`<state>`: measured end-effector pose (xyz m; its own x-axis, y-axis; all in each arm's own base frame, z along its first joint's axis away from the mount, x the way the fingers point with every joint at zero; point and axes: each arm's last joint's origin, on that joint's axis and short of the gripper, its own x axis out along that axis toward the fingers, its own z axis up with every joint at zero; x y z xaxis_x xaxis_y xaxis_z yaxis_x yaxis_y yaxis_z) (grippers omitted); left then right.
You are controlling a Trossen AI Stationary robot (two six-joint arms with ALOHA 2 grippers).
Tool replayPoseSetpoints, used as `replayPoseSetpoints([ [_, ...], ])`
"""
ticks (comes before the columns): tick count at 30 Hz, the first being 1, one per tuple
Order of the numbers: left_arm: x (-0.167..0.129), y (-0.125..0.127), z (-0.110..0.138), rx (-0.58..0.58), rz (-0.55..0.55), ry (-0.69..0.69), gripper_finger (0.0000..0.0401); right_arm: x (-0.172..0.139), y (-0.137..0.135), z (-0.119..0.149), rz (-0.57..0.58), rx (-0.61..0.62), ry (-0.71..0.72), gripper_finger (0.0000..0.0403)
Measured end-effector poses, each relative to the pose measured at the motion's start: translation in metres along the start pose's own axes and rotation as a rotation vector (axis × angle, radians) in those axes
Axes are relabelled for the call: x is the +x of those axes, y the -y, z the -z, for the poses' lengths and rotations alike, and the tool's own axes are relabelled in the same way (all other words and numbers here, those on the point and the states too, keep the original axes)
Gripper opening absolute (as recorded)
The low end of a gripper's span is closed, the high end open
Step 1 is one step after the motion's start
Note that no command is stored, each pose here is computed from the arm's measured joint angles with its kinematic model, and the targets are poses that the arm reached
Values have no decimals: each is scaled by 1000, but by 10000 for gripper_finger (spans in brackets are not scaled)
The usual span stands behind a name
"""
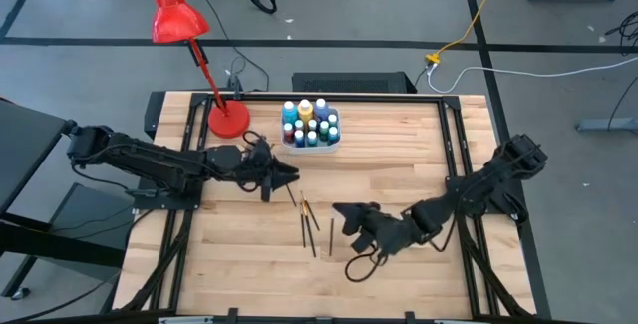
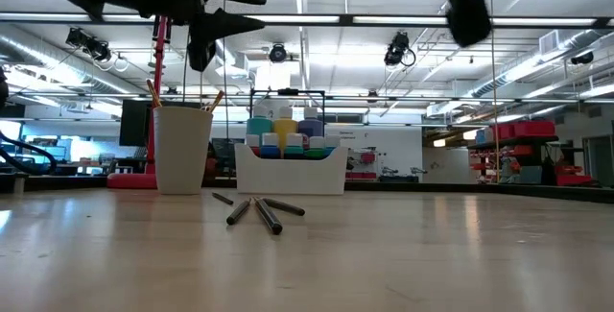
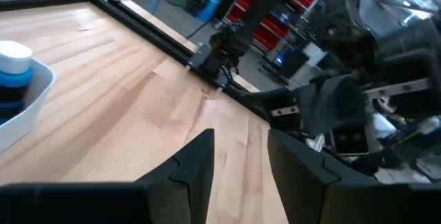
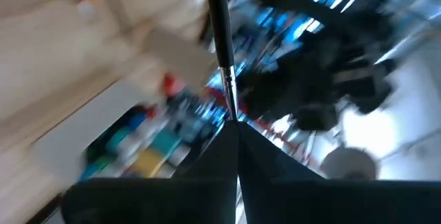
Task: Pick & Place Paint Supplies
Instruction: Put the black paint brush into the white cup
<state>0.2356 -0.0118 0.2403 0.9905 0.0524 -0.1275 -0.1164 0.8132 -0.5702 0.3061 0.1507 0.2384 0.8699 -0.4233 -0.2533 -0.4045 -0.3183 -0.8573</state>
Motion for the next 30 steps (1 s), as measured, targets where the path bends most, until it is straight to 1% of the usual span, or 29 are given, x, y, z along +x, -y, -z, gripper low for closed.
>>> replayPoseSetpoints([
  [4,0,2,1,7,15,-7,146,17,16,14,144,48,111,0],
  [6,0,2,1,5,10,-2,148,26,20,23,202,47,150,0],
  [8,0,2,1,-19,11,-4,154,34,21,31,232,24,182,0],
  [10,0,2,1,-21,11,-5,164,41,19,37,235,2,200,0],
  [15,0,2,1,-23,13,-5,197,55,13,52,200,-42,166,0],
  [21,0,2,1,-42,15,-3,225,69,10,72,204,-109,99,0],
  [23,0,3,-1,-36,31,7,228,74,11,81,227,-123,68,0],
  [26,0,5,-4,-21,47,41,229,80,15,94,306,-125,43,0],
  [30,-1,8,-9,0,77,99,229,85,18,108,389,-124,50,0],
])
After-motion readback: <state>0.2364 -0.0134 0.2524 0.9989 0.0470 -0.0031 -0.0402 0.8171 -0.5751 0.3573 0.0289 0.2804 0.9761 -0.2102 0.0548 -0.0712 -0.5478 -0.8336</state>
